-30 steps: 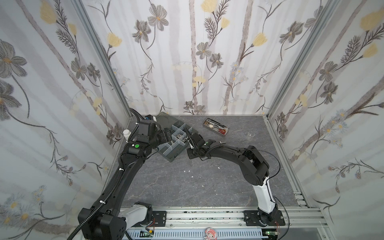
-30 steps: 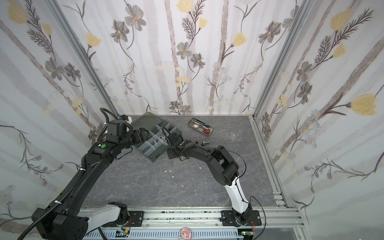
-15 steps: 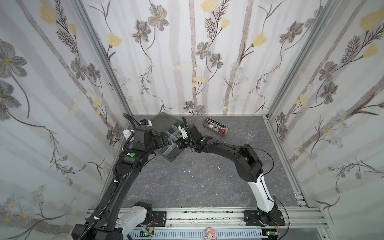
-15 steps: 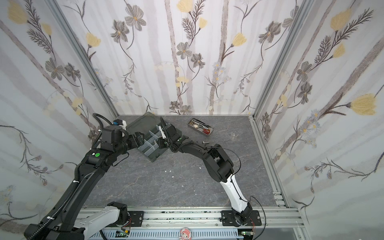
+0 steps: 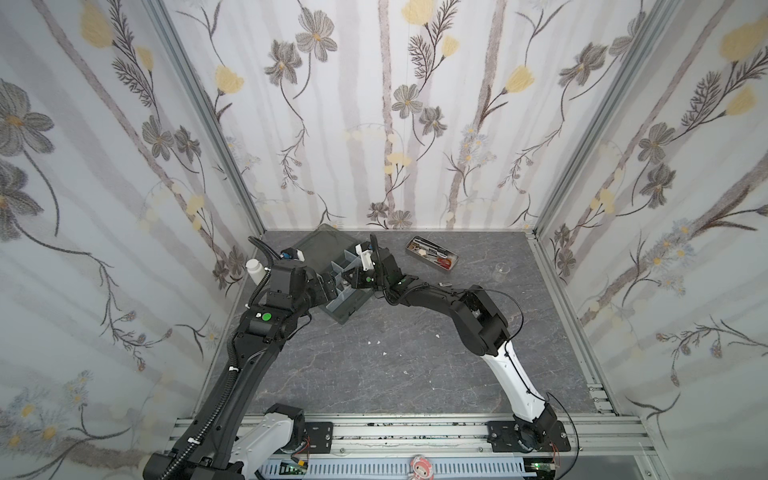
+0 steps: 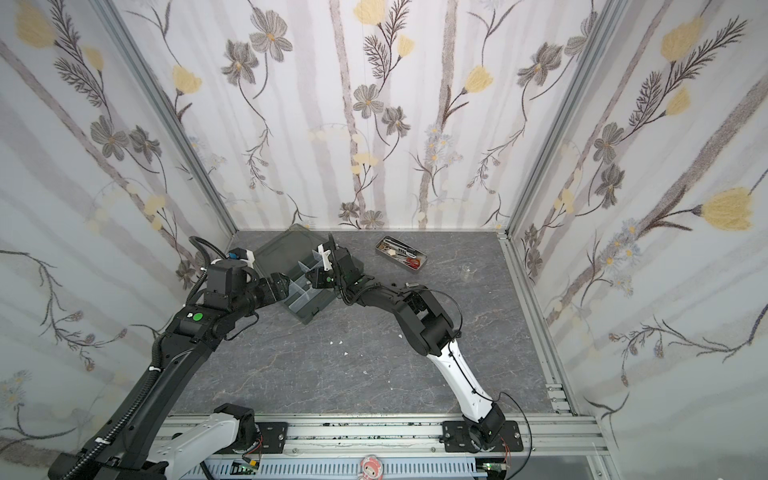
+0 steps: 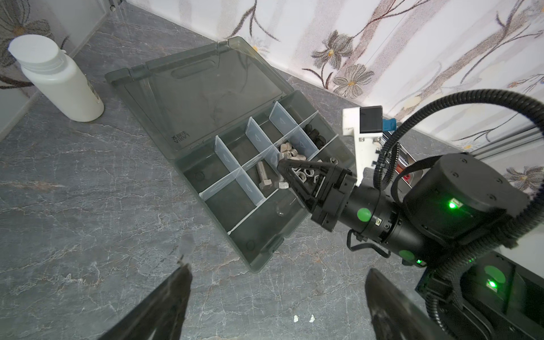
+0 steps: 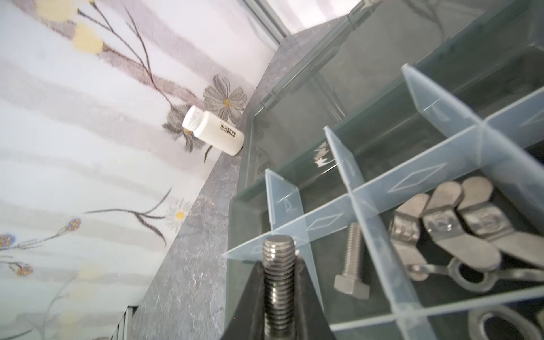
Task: Sort the screws and nuts into containers
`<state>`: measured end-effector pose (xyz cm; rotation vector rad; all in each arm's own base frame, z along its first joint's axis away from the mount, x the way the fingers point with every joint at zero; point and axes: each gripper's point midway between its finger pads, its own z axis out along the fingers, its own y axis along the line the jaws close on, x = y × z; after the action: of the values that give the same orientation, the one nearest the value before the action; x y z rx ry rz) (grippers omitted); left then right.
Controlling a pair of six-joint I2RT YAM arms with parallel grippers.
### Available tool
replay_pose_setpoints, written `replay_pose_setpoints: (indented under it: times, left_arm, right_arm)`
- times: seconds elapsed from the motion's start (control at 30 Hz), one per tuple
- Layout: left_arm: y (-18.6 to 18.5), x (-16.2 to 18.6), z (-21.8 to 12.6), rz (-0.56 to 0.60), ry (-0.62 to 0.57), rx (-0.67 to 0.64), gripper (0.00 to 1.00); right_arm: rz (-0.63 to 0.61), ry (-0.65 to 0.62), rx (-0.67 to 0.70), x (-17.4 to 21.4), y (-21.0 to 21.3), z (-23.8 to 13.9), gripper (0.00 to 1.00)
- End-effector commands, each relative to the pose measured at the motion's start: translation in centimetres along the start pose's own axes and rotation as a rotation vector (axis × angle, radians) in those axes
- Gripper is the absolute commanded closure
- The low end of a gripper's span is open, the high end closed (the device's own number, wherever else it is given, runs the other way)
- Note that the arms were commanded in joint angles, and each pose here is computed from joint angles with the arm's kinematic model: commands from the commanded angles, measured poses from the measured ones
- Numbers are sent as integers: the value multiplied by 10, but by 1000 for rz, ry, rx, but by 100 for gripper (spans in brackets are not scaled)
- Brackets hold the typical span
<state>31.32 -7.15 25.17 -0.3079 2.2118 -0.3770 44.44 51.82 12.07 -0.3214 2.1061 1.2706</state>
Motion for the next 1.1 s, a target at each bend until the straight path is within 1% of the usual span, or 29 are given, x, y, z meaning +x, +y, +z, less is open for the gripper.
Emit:
replay_pose_setpoints:
  times: [0.0, 0.2, 0.37, 0.43, 0.5, 0.6, 0.67, 0.8, 0.9, 1.07]
  left_arm:
    - [-3, -5, 0, -3, -23, 16, 8]
    - [-3, -1, 3, -5, -16, 20, 8]
    - [-2, 2, 5, -9, -11, 22, 8]
    - [-1, 3, 6, -9, -10, 22, 8]
    - [-1, 2, 5, -8, -14, 20, 8]
    - [-1, 1, 4, -7, -18, 19, 8]
    - [-1, 0, 3, -4, -19, 16, 7]
    - [-2, -4, 0, 5, -23, 15, 7]
    - [-4, -7, -2, 13, -25, 12, 7]
    - [-11, -12, 1, 11, -19, 33, 6]
  right_arm:
    - [17, -60, -72, -16, 15, 3, 91]
    - [30, -43, -79, -13, 9, 13, 89]
    - [42, -20, -57, -2, 0, 17, 88]
    - [46, -12, -47, 2, -4, 18, 86]
    - [42, -9, -37, 4, -6, 19, 81]
    - [38, -10, -32, 4, -7, 19, 67]
    - [38, -11, -29, 4, -7, 19, 60]
    - [28, -15, -29, -1, -3, 16, 57]
    - [2, -23, -27, -10, 5, 8, 56]
    - [-32, -83, -30, -44, 24, -29, 55]
